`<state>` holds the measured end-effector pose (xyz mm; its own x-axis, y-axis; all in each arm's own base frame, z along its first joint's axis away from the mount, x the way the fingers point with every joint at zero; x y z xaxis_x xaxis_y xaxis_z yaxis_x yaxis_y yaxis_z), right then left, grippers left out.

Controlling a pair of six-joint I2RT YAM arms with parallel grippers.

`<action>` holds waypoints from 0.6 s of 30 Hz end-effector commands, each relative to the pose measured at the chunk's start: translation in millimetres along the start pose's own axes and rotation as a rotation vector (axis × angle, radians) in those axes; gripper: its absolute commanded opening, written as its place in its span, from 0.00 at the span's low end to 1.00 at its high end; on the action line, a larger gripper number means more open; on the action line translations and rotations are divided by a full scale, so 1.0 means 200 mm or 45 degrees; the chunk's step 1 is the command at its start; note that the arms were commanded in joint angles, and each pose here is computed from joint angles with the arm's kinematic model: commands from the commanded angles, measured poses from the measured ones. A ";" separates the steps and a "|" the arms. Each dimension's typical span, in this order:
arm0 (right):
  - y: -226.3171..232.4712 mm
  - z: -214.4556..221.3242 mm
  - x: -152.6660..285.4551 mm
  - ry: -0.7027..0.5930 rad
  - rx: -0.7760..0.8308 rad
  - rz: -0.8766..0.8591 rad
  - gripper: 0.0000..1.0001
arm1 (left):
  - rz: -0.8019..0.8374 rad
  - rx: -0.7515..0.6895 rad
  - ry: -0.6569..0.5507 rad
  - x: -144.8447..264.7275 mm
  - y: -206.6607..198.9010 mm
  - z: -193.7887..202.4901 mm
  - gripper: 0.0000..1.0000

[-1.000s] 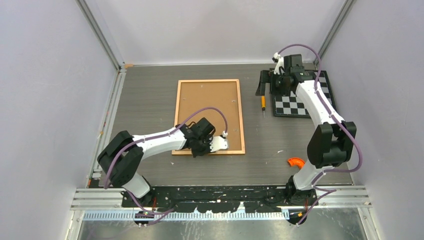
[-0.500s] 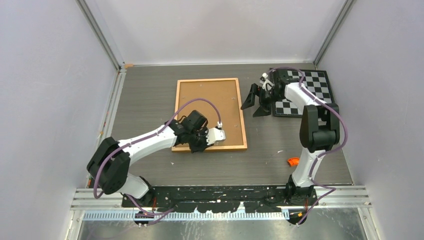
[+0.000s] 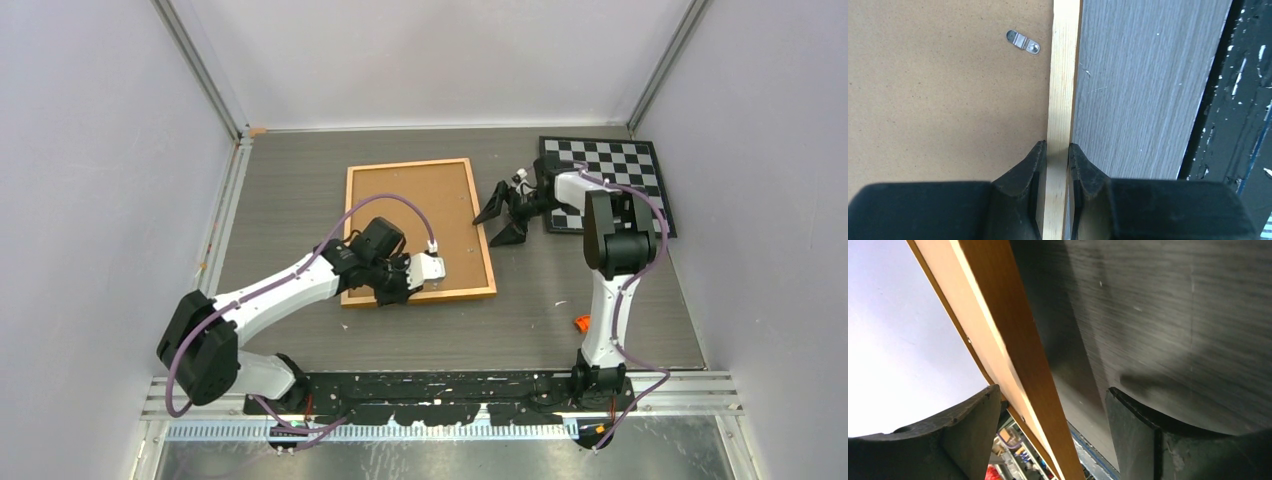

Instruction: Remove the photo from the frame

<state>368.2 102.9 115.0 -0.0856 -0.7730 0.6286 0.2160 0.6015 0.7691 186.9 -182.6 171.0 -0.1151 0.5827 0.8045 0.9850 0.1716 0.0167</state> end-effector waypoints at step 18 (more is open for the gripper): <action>0.23 -0.07 -0.25 0.115 -0.131 -0.303 0.70 | 0.023 -0.085 -0.185 0.18 -0.02 -0.06 0.00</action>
<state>394.6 153.7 108.4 -0.0610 -0.8692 0.4906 0.2780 0.4573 0.8448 178.0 -170.8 186.1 -0.0835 0.6225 0.7781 0.9896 0.1435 -0.0086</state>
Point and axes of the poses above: each gripper's point midway between its finger pads, its own x axis back along the fingers, its own y axis along the line the jaws close on, z = x × y, the point moved 10 cm from there along x, back along the fingers, and after that the axes turned 2 degrees about x, right-handed, at the moved point
